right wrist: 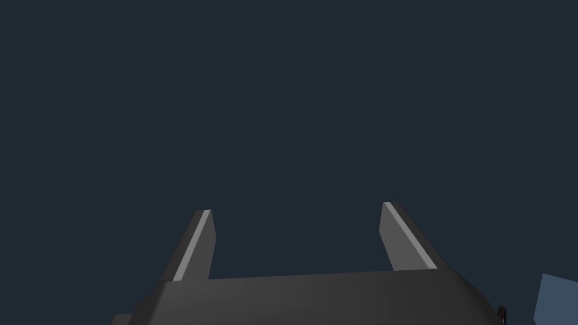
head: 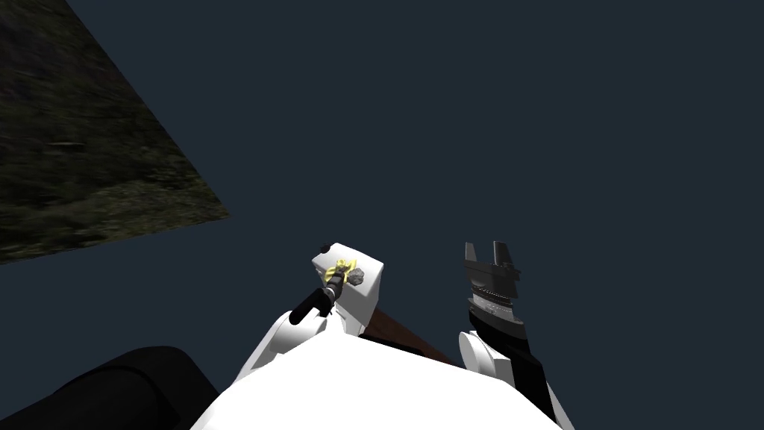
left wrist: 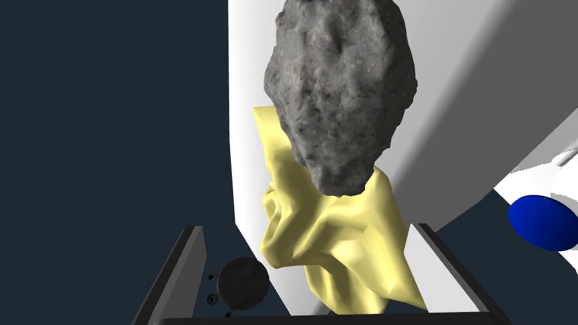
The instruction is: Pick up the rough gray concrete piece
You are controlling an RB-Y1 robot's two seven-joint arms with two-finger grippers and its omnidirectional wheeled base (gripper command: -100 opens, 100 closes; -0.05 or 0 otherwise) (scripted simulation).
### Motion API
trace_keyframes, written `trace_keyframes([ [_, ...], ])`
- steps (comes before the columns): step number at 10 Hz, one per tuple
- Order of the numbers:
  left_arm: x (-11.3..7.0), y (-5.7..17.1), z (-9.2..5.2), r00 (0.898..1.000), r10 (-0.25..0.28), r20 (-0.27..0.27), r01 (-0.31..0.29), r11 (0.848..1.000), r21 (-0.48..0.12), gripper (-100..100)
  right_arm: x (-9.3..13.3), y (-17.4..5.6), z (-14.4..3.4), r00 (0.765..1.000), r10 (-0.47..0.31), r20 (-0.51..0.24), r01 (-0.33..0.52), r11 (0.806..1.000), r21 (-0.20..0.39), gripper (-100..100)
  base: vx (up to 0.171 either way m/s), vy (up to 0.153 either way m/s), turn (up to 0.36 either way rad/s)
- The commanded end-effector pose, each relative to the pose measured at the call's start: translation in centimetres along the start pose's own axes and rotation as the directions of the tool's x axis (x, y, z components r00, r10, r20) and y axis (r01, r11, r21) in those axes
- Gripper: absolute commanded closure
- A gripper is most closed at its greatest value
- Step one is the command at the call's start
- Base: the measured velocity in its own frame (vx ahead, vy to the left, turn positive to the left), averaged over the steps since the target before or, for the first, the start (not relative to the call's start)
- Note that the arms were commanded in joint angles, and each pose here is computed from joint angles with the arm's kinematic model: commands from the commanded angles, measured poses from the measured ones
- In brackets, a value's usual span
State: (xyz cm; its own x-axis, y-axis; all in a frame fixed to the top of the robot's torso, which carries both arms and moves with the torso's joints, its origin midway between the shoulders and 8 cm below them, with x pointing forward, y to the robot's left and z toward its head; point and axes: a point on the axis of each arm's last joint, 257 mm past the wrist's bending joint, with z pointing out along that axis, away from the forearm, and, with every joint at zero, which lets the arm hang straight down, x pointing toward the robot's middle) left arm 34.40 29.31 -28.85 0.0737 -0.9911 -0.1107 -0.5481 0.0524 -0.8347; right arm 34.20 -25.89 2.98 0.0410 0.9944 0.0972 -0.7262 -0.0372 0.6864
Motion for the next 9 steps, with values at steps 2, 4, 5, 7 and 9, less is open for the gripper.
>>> trace_keyframes([
  [2,0.5,0.8,-0.2,1.000,-0.005,-0.007,0.005,0.999,-0.040,-100,0.0,0.0,0.0,1.000,0.000,0.000,0.000,1.000,0.000,0,0.004,0.010,-0.049],
  [4,0.8,1.3,-0.4,1.000,-0.006,-0.011,0.005,0.998,-0.064,-100,0.0,0.0,0.0,1.000,0.000,0.000,0.000,1.000,0.000,0,0.010,0.012,-0.065],
  [5,0.9,1.7,-0.6,1.000,-0.004,-0.013,0.003,0.997,-0.083,-100,0.0,0.0,0.0,1.000,0.000,0.000,0.000,1.000,0.000,0,0.017,0.010,-0.064],
  [7,1.0,1.7,-0.6,1.000,-0.001,-0.013,0.000,0.996,-0.085,-100,0.0,0.0,0.0,1.000,0.000,0.000,0.000,1.000,0.000,0,0.002,0.004,-0.018],
  [9,0.3,2.0,0.1,1.000,-0.008,-0.003,0.008,0.996,-0.090,-100,0.0,0.0,0.0,1.000,0.000,0.000,0.000,1.000,0.000,0,0.002,-0.003,-0.051],
])
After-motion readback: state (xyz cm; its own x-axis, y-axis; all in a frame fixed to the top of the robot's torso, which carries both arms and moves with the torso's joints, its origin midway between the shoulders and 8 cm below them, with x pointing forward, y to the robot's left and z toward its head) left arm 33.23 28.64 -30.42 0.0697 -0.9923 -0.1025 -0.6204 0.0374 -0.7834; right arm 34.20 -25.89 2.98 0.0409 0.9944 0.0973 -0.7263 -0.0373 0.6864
